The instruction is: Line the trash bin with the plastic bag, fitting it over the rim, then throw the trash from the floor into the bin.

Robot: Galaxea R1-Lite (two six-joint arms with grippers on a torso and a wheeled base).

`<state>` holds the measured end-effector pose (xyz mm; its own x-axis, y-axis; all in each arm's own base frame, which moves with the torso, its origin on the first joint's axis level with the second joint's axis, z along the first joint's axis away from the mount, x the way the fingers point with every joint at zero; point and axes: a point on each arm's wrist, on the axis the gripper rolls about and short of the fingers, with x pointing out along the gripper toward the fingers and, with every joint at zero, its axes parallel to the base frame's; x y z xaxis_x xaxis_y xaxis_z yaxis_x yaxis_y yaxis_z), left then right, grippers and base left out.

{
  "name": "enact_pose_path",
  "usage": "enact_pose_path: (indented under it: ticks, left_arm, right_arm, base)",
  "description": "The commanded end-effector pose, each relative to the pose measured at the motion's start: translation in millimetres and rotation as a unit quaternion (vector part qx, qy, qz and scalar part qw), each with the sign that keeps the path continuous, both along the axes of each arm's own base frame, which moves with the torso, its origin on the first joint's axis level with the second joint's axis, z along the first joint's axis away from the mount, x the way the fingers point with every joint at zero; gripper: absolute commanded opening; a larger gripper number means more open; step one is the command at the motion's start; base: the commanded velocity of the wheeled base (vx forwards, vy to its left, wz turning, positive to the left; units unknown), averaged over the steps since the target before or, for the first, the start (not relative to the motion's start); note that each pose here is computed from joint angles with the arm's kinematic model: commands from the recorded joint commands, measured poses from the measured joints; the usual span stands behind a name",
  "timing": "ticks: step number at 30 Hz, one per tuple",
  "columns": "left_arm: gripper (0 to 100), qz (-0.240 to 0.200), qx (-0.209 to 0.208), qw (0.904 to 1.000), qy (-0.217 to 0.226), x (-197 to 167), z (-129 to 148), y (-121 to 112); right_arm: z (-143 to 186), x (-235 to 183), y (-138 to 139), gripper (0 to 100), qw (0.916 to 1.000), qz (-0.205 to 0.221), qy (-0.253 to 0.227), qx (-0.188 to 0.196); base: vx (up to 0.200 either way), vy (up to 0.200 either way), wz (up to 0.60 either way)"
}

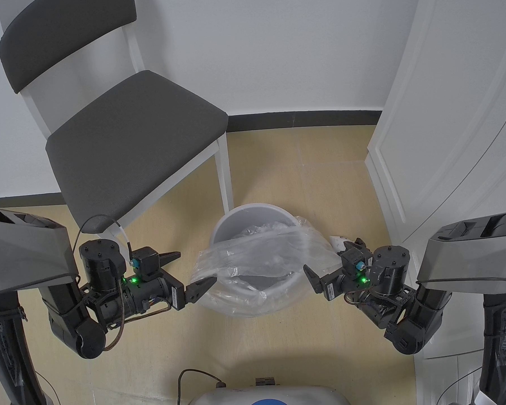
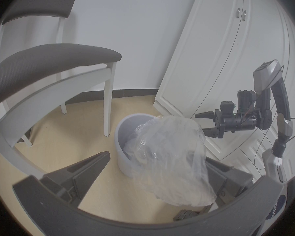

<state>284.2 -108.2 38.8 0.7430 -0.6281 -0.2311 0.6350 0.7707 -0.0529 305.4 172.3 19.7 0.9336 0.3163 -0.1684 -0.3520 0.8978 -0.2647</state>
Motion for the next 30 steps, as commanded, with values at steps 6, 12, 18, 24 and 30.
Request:
enact_pose_path:
  ticks: [6, 12, 18, 24, 30]
  left_arm:
    - [100, 0.003, 0.001, 1.0000, 0.005, 8, -7, -2]
    - [100, 0.003, 0.000, 1.0000, 0.002, 8, -5, -2]
    - [100, 0.000, 0.002, 1.0000, -0.001, 6, -5, -2]
    - [100, -0.002, 0.001, 0.9999, -0.014, -2, 6, 0]
    - [100, -0.049, -0.017, 0.9982, -0.031, -20, 28, 6]
  right_arm:
    - [14, -10, 34, 100, 0.9969, 0.043, -0.016, 0.064]
    - [19, -6, 66, 100, 0.9917, 0.077, -0.044, 0.094]
    - [-1, 15, 95, 100, 0.9947, 0.083, -0.015, 0.059]
    - [-24, 51, 116, 100, 0.9973, 0.061, 0.008, 0.040]
    - [-40, 85, 127, 100, 0.9992, 0.021, 0.010, 0.032]
  base:
    - [0.000, 0.000, 0.00]
    - [0.000, 0.000, 0.00]
    - [0.000, 0.000, 0.00]
    - [0.000, 0.000, 0.00]
    - [0.000, 0.000, 0.00]
